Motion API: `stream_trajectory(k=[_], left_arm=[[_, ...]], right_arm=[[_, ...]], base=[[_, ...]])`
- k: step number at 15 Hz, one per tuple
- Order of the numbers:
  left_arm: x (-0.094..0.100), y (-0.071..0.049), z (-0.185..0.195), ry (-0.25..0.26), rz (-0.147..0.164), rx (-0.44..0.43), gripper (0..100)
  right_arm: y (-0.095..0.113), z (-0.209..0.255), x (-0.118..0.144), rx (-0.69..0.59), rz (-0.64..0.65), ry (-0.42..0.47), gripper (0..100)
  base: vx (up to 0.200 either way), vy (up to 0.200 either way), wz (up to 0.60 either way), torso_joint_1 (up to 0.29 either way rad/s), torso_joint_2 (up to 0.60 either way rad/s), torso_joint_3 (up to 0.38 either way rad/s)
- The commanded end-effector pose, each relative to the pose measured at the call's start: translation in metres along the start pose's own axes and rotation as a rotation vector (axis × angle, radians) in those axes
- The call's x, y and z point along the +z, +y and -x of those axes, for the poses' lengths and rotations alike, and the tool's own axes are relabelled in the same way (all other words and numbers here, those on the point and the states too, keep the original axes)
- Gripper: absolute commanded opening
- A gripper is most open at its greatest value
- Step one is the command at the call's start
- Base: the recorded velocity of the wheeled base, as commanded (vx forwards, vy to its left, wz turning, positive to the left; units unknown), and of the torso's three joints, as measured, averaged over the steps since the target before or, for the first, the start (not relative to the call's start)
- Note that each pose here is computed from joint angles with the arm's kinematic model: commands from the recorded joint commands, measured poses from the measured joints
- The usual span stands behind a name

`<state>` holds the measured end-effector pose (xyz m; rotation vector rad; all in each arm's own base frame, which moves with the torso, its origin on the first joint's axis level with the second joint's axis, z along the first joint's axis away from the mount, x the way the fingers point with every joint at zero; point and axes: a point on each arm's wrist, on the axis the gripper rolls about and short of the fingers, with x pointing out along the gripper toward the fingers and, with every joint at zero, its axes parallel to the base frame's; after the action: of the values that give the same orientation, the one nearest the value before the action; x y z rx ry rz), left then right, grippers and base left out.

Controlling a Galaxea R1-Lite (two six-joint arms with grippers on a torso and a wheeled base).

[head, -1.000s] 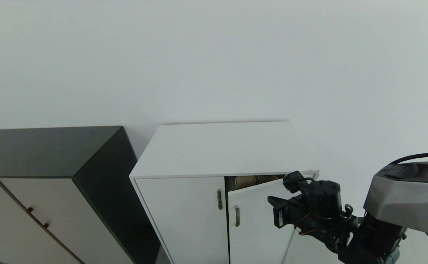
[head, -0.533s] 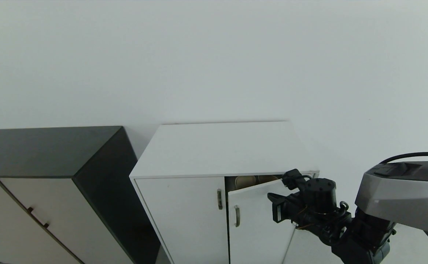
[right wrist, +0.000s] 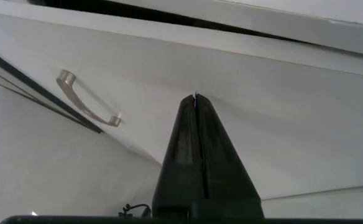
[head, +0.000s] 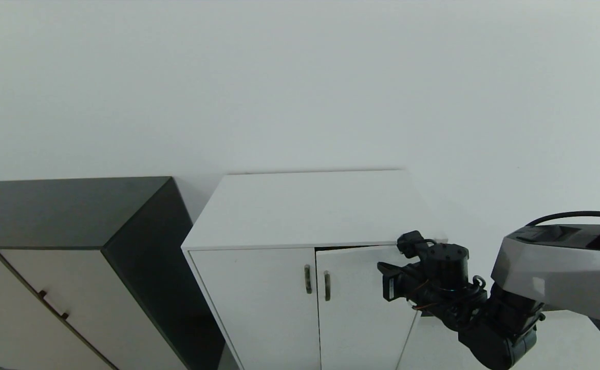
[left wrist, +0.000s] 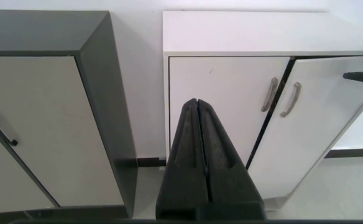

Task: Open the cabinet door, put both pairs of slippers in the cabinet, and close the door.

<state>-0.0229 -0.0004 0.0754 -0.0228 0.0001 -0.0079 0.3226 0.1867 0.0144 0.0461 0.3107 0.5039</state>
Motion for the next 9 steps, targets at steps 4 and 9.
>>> stream_trajectory(k=[4,9], left_arm=[[-0.0001,0.0000,-0.0001,0.002,0.000,0.000,0],[0.0004,0.0000,0.0000,0.000,0.000,0.000,0]], right_arm=[[-0.0021,-0.0018,0.0016,-0.005,-0.001,-0.008,0],[-0.0030,-0.0044,0.0039,-0.006,-0.002,-0.019,0]], base=[[0.000,0.000,0.00,0.000,0.00,0.000],[0.000,0.000,0.00,0.000,0.00,0.000]])
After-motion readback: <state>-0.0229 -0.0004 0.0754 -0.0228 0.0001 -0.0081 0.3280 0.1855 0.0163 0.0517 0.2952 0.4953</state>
